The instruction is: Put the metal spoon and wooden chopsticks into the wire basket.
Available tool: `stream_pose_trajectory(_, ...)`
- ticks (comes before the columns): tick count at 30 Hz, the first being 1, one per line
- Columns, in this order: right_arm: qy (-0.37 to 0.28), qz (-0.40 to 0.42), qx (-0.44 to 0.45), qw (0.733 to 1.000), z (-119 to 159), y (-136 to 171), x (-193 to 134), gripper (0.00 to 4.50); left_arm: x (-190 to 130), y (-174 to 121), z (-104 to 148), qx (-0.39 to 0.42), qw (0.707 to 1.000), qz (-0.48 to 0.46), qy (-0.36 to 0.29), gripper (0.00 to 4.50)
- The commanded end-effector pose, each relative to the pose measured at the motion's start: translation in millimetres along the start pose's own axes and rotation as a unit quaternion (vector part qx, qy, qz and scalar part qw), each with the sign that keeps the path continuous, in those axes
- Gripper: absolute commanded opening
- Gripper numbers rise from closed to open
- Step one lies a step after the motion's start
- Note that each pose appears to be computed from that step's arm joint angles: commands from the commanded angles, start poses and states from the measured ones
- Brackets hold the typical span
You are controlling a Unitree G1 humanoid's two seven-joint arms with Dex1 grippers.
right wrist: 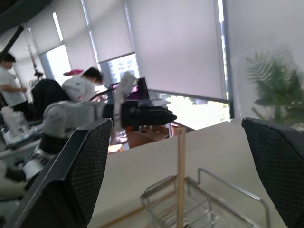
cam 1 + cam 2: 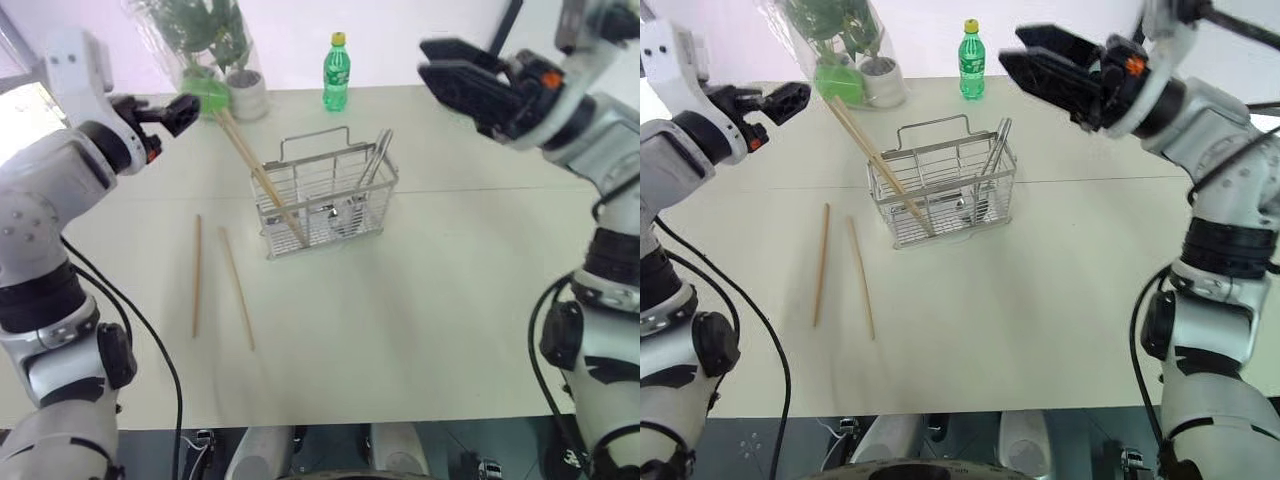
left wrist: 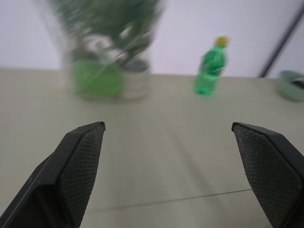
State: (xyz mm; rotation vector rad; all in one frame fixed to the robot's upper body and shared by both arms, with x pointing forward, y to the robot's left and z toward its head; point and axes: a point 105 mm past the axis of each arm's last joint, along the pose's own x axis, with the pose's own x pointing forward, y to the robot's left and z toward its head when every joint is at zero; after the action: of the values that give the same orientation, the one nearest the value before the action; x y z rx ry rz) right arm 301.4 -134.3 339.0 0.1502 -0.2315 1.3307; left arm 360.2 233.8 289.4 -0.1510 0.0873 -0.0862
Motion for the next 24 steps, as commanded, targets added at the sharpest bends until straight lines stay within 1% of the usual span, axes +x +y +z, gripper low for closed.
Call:
stream_pose_trajectory(1, 0.045, 0.061, 0.003, 0.997, -15.2, 32.0, -8.3, 4.47, -1.3, 30.5, -21.3, -0.007, 0.994, 0.092, 0.061, 4.50)
stream_pose_trajectory(4, 0.081, 0.077, 0.007, 0.994, -31.1, 44.7, -16.1, 4.47, 2.3, 37.7, -46.3, -0.004, 0.987, 0.112, 0.111, 4.50)
stream_pose_trajectory(6, 0.092, 0.081, 0.008, 0.992, -35.8, 50.4, -19.5, 4.47, 5.8, 36.4, -61.7, -0.005, 0.984, 0.109, 0.140, 4.50)
stream_pose_trajectory(12, 0.082, 0.063, 0.007, 0.995, -34.6, 53.8, -21.1, 4.47, 17.0, 27.7, -98.5, -0.003, 0.975, 0.095, 0.200, 4.50)
stream_pose_trajectory(15, 0.076, 0.046, 0.003, 0.996, -34.2, 54.3, -22.6, 4.47, 21.5, 29.3, -117.9, -0.003, 0.967, 0.100, 0.232, 4.50)
stream_pose_trajectory(24, 0.062, 0.007, 0.003, 0.998, -31.5, 53.4, -29.9, 4.47, 40.2, 27.7, -151.6, 0.003, 0.954, 0.111, 0.279, 4.50)
